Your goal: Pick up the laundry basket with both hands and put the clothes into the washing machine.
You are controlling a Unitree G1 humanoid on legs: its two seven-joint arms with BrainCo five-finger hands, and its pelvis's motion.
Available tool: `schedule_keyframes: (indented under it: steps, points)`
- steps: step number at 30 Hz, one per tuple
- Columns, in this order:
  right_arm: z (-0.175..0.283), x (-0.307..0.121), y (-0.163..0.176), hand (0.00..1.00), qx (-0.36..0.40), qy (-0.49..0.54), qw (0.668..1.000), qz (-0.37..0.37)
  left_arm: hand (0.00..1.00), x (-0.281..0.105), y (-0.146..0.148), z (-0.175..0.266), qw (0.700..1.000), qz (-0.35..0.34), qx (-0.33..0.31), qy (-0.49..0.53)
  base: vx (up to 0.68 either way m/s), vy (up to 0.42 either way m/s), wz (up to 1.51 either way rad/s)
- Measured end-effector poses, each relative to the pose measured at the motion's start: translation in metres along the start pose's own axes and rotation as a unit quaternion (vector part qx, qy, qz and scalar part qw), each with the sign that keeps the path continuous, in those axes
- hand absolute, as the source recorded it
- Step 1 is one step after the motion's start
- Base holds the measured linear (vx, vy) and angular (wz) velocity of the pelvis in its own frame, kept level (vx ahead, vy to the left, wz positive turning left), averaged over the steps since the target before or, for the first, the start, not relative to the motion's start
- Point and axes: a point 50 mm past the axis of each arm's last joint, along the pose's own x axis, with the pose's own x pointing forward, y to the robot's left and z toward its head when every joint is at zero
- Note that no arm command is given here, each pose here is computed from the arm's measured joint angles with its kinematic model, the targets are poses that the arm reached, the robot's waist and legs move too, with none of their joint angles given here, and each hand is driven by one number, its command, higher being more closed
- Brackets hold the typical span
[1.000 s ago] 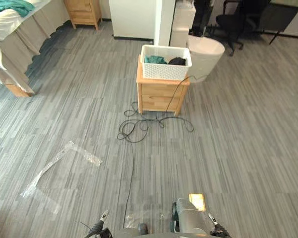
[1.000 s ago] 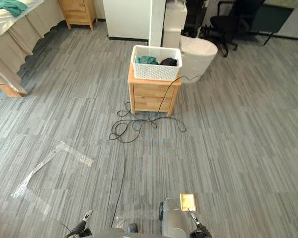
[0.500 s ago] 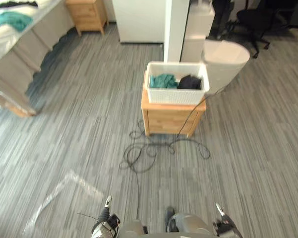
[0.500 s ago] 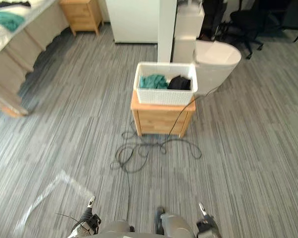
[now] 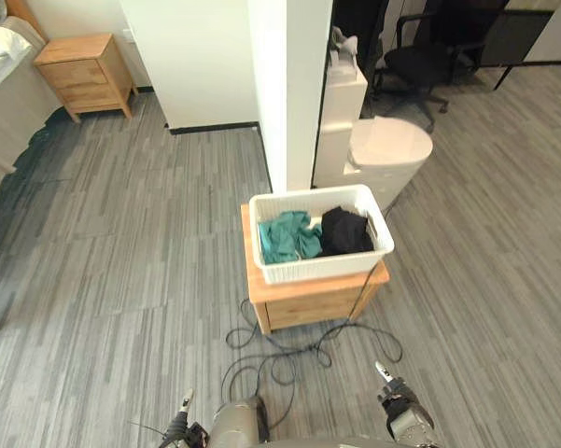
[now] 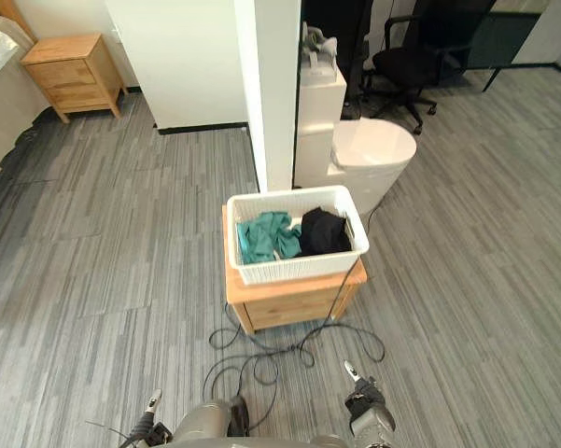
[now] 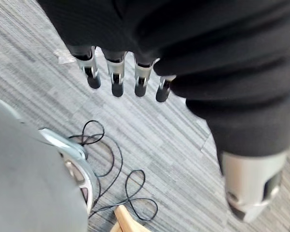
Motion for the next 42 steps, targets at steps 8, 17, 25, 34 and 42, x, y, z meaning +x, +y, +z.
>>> schedule_keyframes:
  steps: [8,17,25,34,42]
  points:
    - [-0.001,-0.001,-0.022,0.0,0.015,0.004,0.999,-0.03,0.0,-0.001,-0.034,0.008,0.999,-0.039,-0.011,-0.007,0.36,-0.07,0.09]
    - [0.005,-0.002,-0.043,0.0,-0.013,0.009,0.998,-0.056,0.0,-0.004,-0.029,-0.011,0.999,-0.03,-0.02,0.015,0.37,-0.325,0.34]
    - [0.016,0.001,-0.025,0.0,-0.023,-0.011,0.999,-0.04,0.0,-0.004,-0.01,-0.015,0.999,-0.003,-0.05,0.012,0.11,-0.025,-0.05]
    - [0.01,-0.003,-0.033,0.0,0.003,-0.022,0.998,-0.057,0.0,-0.005,-0.006,-0.019,0.998,0.012,-0.057,0.014,0.0,0.202,-0.27]
    - [0.015,-0.007,-0.044,0.0,0.017,-0.045,0.996,-0.071,0.0,-0.006,-0.004,-0.021,0.997,0.014,-0.077,0.018,0.02,0.055,-0.28]
